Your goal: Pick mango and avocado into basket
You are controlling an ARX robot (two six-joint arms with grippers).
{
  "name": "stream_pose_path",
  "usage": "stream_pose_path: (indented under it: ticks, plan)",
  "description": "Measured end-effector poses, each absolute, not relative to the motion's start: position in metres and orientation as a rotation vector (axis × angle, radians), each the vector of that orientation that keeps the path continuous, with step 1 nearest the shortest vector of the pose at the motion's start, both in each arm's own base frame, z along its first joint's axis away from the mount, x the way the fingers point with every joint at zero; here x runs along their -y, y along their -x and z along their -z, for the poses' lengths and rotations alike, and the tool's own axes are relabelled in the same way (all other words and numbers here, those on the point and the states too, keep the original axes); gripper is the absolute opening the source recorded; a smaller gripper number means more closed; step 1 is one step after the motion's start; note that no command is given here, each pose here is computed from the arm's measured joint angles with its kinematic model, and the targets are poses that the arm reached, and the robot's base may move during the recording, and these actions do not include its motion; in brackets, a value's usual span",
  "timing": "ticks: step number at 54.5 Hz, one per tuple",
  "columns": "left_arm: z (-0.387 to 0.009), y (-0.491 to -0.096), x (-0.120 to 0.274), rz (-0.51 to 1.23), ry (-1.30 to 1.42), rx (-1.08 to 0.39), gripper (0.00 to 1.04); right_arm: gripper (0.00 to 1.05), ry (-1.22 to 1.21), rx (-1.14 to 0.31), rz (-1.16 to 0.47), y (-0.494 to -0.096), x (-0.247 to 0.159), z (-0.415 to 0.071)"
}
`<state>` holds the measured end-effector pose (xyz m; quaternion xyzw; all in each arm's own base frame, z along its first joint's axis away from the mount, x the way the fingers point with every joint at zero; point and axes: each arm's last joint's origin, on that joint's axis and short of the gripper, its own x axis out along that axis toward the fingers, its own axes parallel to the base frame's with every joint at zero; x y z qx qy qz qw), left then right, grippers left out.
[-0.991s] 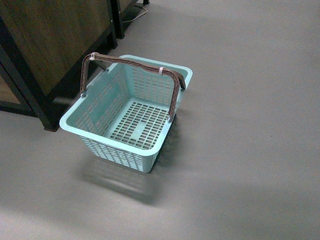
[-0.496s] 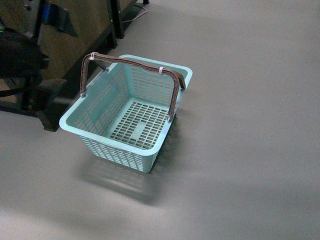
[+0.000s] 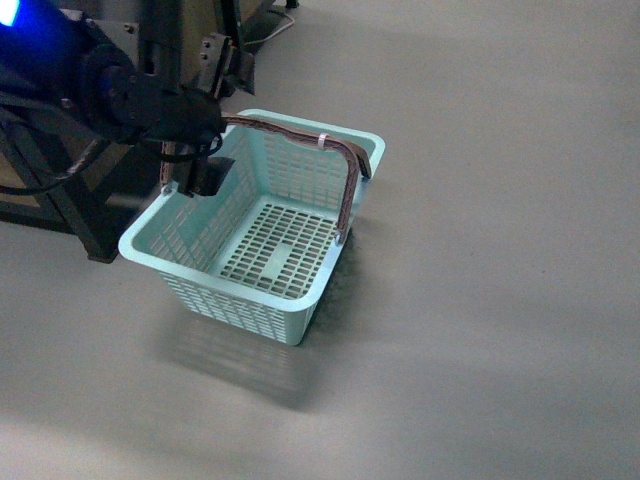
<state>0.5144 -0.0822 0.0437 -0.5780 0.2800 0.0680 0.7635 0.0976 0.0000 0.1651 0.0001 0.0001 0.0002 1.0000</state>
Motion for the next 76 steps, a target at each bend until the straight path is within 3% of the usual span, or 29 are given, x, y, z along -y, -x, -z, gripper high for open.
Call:
stream_pose_path:
  ticks: [19,34,41,62,69,76]
  plan:
    - [-0.030,-0.574,0.114,-0.103,1.277,-0.604,0.96,0.97,0.000,0.000,0.000,-0.098,0.000,-0.165]
    - [-0.017,-0.580,0.124,-0.126,1.294,-0.603,0.50,0.97,-0.001,0.000,0.000,-0.098,0.000,-0.165]
    - [-0.017,-0.581,0.125,-0.143,1.299,-0.595,0.36,0.97,-0.001,0.000,0.000,-0.098,0.000,-0.165]
    - [-0.036,-0.550,0.121,-0.160,1.315,-0.583,0.34,0.97,0.000,0.000,0.000,-0.098,0.000,-0.165]
    - [-0.068,-0.521,0.117,-0.170,1.324,-0.559,0.34,0.97,0.000,0.000,0.000,-0.098,0.000,-0.165]
    - [-0.129,-0.474,0.114,-0.160,1.321,-0.522,0.34,0.97,0.000,0.000,0.000,-0.098,0.000,-0.165]
